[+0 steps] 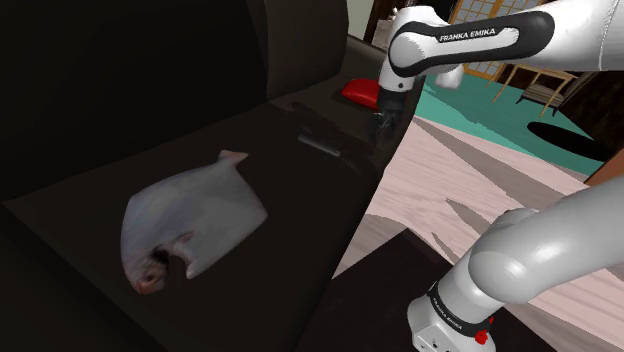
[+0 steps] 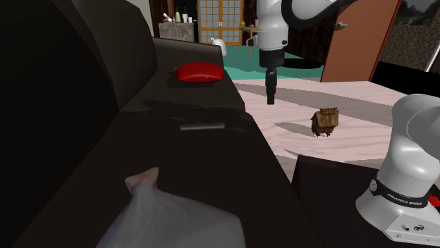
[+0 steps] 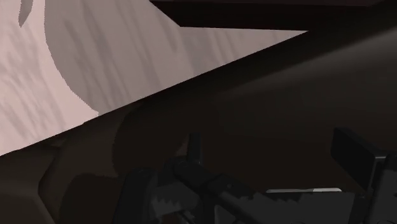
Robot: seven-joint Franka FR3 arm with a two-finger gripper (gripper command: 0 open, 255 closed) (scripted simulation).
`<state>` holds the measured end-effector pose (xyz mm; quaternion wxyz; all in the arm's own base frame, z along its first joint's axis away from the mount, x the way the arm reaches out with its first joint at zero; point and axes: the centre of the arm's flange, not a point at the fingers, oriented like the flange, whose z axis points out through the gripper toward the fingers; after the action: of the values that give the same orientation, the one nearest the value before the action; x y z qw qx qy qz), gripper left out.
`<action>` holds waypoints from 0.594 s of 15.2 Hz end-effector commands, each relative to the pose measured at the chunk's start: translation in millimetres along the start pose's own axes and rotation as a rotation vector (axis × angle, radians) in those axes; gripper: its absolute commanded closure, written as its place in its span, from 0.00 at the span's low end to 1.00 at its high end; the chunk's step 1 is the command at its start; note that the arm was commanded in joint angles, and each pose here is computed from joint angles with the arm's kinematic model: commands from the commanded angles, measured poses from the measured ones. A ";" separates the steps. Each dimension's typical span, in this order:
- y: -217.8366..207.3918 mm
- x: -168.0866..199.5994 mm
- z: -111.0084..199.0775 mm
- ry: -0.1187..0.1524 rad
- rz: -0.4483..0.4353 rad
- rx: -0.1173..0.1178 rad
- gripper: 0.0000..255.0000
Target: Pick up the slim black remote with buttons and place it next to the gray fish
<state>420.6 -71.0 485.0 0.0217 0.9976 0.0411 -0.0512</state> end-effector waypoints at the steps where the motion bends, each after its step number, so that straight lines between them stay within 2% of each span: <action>1: 11.3 25.8 11.8 0.009 -0.025 0.009 0.00; 9: 48.8 114.6 51.2 0.040 -0.122 0.050 0.00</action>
<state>520.3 -111.6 431.9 -0.0043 0.9949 0.0943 -0.0358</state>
